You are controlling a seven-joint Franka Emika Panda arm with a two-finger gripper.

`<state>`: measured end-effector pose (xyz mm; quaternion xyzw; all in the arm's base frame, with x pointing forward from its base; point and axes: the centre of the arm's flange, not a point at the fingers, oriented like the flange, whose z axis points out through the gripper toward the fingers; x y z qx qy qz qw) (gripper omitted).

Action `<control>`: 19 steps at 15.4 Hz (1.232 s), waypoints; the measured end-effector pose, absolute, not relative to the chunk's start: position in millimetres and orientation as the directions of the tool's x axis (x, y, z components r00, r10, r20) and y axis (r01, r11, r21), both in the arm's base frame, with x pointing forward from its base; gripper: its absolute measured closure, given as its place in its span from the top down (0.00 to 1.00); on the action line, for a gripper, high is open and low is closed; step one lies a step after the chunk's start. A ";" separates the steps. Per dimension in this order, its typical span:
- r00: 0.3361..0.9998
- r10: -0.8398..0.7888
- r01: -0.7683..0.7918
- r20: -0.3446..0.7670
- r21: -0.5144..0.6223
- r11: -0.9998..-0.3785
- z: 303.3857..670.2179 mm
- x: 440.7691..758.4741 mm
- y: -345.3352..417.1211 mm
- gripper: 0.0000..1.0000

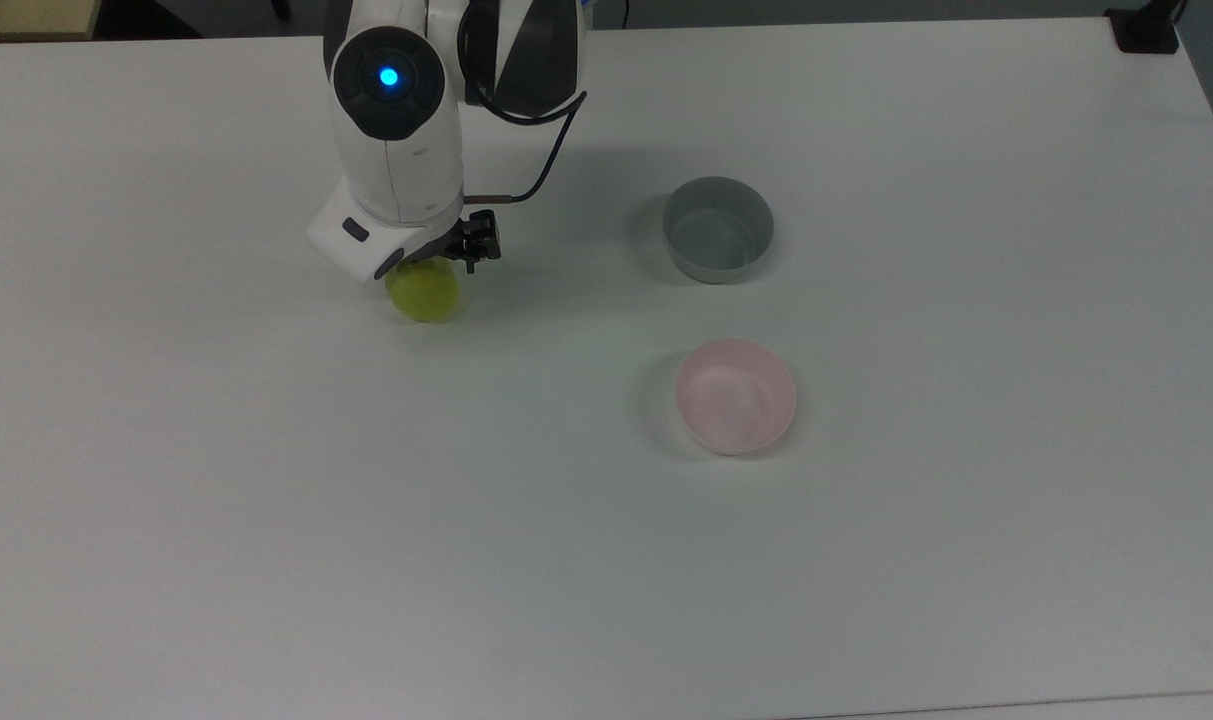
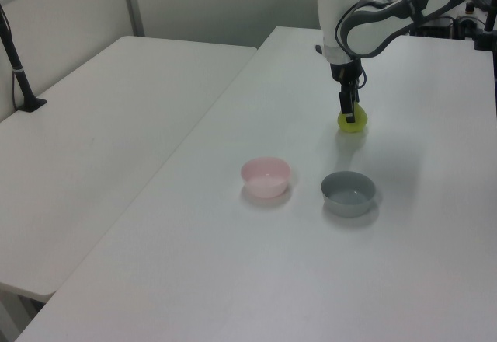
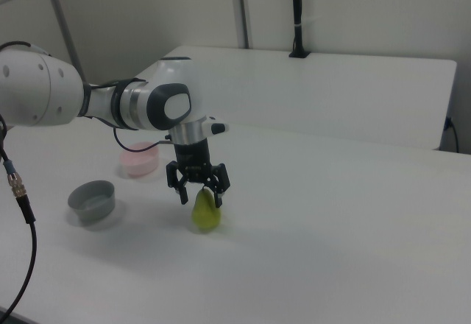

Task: Place the pear in the bowl
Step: 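Close the gripper around the green pear, then lift the pear up off the table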

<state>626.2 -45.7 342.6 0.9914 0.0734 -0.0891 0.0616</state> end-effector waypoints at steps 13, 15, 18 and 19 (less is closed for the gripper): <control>0.952 0.222 0.251 -0.209 0.123 -0.960 332.7 622.2 -48.4 0.67; 0.958 0.219 0.245 -0.185 0.130 -0.961 348.0 623.2 -50.8 0.67; 0.966 0.211 0.225 -0.152 0.082 -0.971 403.2 622.9 -50.1 0.67; 0.968 0.211 0.221 -0.136 0.061 -0.973 432.0 623.6 -47.9 0.67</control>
